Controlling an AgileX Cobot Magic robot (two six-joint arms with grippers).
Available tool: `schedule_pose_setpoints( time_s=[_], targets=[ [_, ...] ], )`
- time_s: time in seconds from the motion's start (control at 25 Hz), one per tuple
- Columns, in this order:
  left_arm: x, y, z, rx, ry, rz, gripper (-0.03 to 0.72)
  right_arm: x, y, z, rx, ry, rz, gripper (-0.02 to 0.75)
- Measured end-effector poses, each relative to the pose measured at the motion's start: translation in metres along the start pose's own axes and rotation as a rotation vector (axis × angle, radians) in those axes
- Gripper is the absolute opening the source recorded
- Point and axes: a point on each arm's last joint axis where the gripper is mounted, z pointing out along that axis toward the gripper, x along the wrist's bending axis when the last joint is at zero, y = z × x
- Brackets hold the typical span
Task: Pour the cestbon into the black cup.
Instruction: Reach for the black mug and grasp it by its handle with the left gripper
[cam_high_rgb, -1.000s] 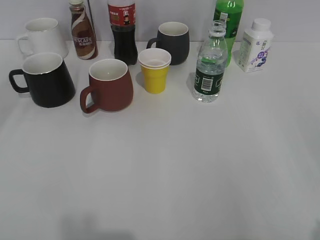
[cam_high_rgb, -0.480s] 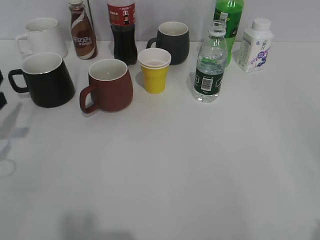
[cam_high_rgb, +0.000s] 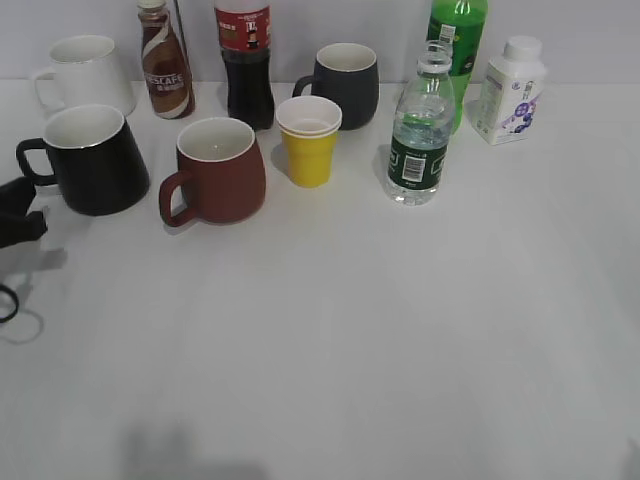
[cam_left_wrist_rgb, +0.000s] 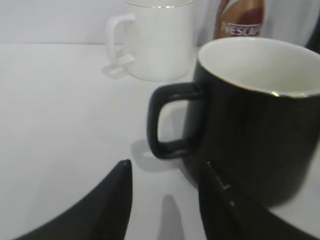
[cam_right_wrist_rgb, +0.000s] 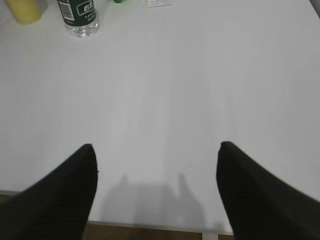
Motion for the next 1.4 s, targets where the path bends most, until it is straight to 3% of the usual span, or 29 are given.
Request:
schedule_pose_setpoints(
  time_s=[0.44, 1.12, 1.4],
  targets=[
    [0.016, 0.005, 0.032, 0.012, 0.021, 0.011, 0.333, 0.000, 0.000, 0.000, 0.000, 0.002, 0.001, 0.556],
    [0.015, 0.002, 0.053, 0.014, -0.025, 0.041, 0.327, 0.000, 0.000, 0.000, 0.000, 0.003, 0.001, 0.556],
    [0.016, 0.002, 0.060, -0.003, -0.027, 0.041, 0.273, 0.000, 0.000, 0.000, 0.000, 0.003, 0.001, 0.556]
  ],
)
